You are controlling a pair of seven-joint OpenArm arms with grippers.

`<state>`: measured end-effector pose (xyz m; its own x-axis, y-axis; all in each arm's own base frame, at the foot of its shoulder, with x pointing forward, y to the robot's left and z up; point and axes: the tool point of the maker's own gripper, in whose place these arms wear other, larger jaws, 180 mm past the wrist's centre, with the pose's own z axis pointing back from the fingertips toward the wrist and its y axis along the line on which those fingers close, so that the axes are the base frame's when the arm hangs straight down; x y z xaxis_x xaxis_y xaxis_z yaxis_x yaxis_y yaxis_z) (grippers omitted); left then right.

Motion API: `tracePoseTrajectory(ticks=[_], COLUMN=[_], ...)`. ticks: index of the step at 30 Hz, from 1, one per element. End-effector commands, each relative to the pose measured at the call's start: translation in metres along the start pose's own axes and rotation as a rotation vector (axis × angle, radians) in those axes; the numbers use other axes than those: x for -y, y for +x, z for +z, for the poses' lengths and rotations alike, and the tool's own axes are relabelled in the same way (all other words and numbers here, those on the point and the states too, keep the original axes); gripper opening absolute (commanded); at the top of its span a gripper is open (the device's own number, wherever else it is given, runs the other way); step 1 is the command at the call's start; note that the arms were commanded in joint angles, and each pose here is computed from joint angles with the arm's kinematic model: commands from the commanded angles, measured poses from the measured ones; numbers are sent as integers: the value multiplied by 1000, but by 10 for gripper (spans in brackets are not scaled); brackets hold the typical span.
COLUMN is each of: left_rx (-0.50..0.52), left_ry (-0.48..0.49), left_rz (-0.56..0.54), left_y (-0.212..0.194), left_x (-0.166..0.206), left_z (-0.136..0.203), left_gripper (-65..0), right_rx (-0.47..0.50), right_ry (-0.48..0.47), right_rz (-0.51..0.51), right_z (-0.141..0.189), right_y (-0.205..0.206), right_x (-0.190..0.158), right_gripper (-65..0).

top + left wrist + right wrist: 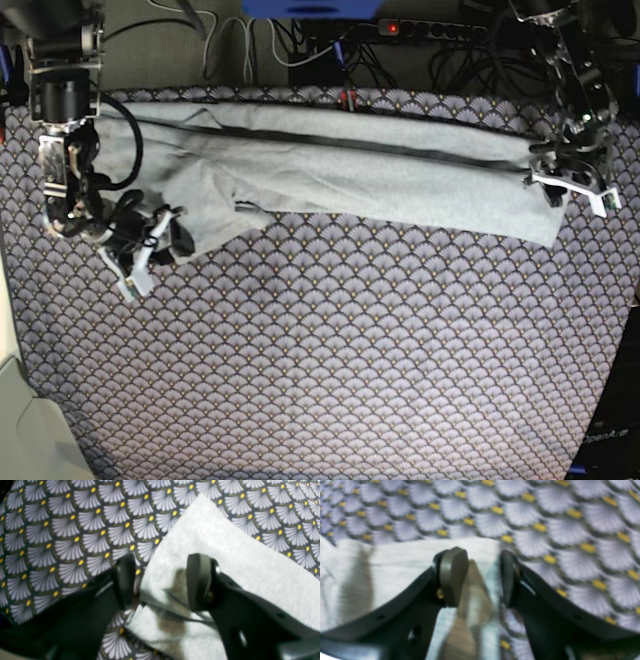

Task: Fold the T-shirt properly
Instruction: 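Move the right gripper to grasp the hanging sleeve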

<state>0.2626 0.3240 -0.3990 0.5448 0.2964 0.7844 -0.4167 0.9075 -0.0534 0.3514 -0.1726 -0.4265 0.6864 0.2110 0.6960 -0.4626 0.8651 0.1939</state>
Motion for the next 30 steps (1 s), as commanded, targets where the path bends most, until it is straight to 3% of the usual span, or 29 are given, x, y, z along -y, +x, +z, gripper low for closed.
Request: tracePoseTrajectory(ticks=[1,7,9,12,13,18,24,30], left_rx=[55,54,54,54,54,58,23,7], left_ry=[-2,-2,-2,-2,-2,-2,6,7], left_rz=[-12,-11,-11,-11,-11,-12,-7,0], left_y=[18,18,18,18,18,20,7,0], left_x=[-1,-1,-1,-1,-1,-1,-6,-7], left_z=[1,1,1,1,1,1,-4,-7], left_gripper=[-323,-323,-323,-323,-323,-323,-323,-323], right_rx=[-50,-49,-49,-47,-48,-7,152,147], right_ry=[-1,15,12,4,3,-3,-63,-160], right_rz=[16,9,8,13,15,104,218,289], right_z=[2,-3,-2,0,1,21,74,113], right_y=[-11,-13,-13,-11,-11,-1,31,45], right_x=[0,-8,-7,-2,-2,-13,-39,-42], right_gripper=[-381,-396,-452,-632,-650,-650,-650,-650])
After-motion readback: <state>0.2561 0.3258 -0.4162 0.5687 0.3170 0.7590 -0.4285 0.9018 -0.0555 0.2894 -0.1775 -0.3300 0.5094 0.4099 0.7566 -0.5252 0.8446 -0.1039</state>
